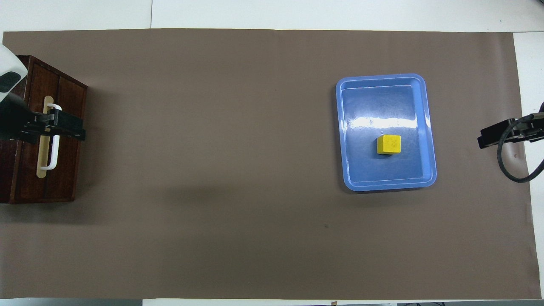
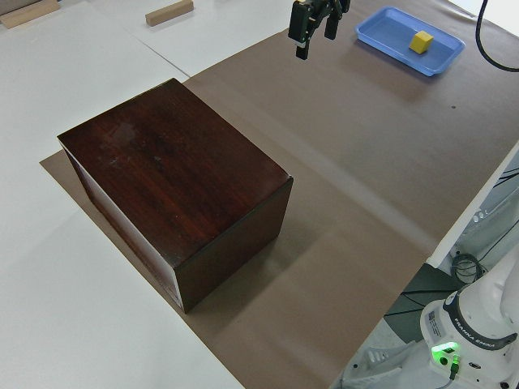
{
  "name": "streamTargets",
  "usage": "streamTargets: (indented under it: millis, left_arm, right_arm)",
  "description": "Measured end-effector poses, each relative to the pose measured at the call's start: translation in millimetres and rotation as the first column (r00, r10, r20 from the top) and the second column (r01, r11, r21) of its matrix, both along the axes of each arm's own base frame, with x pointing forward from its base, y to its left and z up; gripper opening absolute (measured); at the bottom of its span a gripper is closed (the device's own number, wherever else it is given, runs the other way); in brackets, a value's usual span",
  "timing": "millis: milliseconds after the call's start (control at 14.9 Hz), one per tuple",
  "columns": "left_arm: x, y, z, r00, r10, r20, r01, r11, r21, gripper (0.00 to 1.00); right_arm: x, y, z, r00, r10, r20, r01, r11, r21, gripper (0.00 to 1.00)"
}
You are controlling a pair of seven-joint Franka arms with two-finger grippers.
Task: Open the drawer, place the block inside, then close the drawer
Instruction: 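Pull the drawer open with the left gripper while the right gripper reaches the tray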
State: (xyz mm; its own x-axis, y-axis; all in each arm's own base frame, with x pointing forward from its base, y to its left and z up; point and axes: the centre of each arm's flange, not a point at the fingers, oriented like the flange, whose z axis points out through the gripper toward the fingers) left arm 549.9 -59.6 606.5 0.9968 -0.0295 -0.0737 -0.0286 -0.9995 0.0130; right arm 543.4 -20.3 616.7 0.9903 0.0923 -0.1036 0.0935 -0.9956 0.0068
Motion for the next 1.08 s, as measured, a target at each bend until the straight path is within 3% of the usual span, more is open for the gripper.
streamTargets:
  millis: [202, 403, 605, 874, 1076]
  left_arm:
    - [0.4, 0.0, 0.2, 1.000, 0.000, 0.003, 0.000, 1.000, 0.000, 1.00]
    - [9.0, 3.0, -11.1, 0.998, -0.003, 0.070, 0.001, 1.000, 0.028, 1.00]
    - [18.4, 11.4, -65.7, 0.987, -0.080, 0.139, 0.056, 0.984, 0.167, 1.00]
    - [30.2, 22.5, -129.8, 0.968, -0.198, 0.151, 0.141, 0.937, 0.321, 1.00]
    - [44.4, 43.6, -170.7, 0.961, -0.230, 0.155, 0.163, 0.920, 0.357, 1.00]
  right_arm:
    - [0.0, 0.1, 0.0, 1.000, 0.000, 0.000, 0.000, 1.000, 0.000, 1.00]
    - [2.1, 0.1, 1.7, 1.000, 0.001, 0.020, -0.001, 1.000, -0.001, 1.00]
    - [5.3, -0.2, 3.9, 0.999, 0.001, 0.048, -0.001, 1.000, -0.002, 1.00]
    - [5.2, -0.4, 2.9, 0.999, -0.001, 0.046, 0.001, 1.000, -0.001, 1.00]
    - [4.2, -3.3, -2.5, 0.996, -0.082, 0.035, 0.082, 0.997, -0.004, 1.00]
